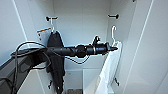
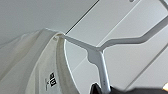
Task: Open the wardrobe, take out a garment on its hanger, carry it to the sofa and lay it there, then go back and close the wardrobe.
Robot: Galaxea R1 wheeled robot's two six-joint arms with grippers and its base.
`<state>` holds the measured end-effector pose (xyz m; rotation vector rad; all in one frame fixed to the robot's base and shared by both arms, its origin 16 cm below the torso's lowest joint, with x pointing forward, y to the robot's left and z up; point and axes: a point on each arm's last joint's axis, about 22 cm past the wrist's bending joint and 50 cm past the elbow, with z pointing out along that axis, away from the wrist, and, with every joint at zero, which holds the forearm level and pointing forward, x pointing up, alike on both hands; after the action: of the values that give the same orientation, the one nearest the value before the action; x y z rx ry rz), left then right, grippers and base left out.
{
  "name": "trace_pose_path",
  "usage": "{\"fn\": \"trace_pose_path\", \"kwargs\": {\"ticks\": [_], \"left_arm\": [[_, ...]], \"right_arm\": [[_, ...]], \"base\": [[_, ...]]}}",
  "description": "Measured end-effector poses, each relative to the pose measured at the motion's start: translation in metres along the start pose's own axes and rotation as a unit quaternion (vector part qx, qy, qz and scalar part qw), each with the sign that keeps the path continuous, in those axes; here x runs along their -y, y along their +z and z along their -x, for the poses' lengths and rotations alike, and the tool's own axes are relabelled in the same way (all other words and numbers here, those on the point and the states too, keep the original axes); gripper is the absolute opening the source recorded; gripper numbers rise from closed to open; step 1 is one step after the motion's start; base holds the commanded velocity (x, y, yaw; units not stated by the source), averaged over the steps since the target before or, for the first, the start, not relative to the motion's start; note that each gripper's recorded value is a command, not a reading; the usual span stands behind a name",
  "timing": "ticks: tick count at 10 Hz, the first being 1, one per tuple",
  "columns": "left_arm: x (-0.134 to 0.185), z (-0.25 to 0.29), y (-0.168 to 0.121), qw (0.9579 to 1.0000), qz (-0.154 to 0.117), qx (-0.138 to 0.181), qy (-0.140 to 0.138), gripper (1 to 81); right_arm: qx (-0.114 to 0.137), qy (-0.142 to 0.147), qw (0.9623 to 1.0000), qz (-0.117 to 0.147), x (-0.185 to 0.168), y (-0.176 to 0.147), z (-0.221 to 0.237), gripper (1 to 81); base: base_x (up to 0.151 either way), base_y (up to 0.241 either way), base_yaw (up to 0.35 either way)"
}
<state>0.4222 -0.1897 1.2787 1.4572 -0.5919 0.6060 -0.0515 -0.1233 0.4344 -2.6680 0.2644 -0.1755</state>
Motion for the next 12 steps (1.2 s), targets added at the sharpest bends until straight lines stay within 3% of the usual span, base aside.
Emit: {"fn": "trace_pose_path", "kwargs": {"ticks": [7,12], "left_arm": [[0.002,0.000,-0.015,1.0000,0.000,-0.005,-0.003,1.0],[0.010,0.018,-0.028,0.9996,0.011,-0.007,-0.025,1.0]], "right_arm": [[0.001,0.000,1.0000,0.001,-0.001,0.000,0.002,81.1],[0.001,0.001,1.0000,0.000,0.000,0.000,0.003,81.1]], "base": [[-0.127,0.000,0.000],[-0.127,0.000,0.000]]}}
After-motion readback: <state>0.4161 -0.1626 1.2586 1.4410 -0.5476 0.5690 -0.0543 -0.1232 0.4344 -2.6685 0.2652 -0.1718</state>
